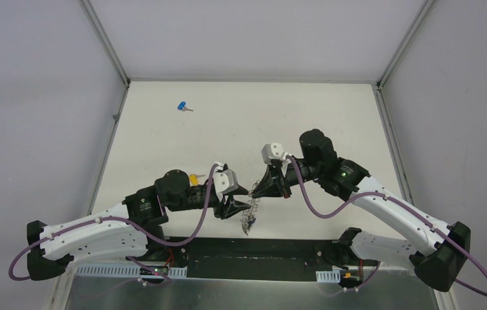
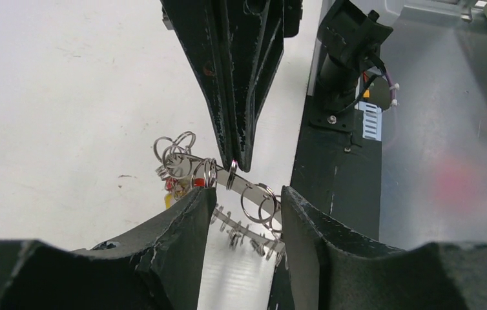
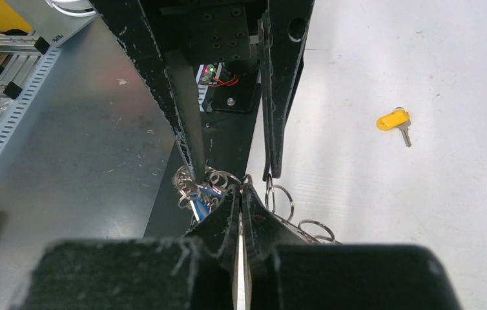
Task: Put the keys on the keyring
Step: Adjust the keyring.
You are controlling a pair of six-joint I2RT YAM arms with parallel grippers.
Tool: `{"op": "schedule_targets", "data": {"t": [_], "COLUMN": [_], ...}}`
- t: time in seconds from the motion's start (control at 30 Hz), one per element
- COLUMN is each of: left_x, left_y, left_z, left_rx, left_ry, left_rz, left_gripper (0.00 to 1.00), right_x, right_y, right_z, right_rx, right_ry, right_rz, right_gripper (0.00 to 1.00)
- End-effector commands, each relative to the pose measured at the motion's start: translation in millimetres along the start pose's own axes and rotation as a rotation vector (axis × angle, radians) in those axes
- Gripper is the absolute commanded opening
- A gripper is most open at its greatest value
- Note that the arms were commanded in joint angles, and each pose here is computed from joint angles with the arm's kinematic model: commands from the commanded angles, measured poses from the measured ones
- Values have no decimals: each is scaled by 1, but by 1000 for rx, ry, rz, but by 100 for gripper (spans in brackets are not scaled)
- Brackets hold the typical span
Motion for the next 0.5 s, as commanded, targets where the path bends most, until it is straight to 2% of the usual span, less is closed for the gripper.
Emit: {"op": "schedule_targets", "data": {"t": [0.0,0.13,0.47], "left_x": [2,4,3], "left_y": [-20,-21,-17], "left_z": [2,4,5], "left_rx": [7,14,56], "left_ry": [-40,-50,-40], "left_rz": [-102,-111,-74], "left_gripper": [46,45,22], "right_x": [-2,-1,-2], "right_y": [-16,-16,-17], "right_z": [3,3,4], "right_rx": [-80,-78,-81], "right_ry": [-17,-18,-18], "right_rz": [-64,-63,-66], "right_gripper": [0,0,0]}}
Point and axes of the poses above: each gripper's point midway between its finger pads, its own x axis out along the fingers, its own z axis along the line the jaws close on, y = z × x, the point moved 9 cm from there along -x, back along the fingers, and after that the axes turned 3 degrees about x, right-handed, at the moved point
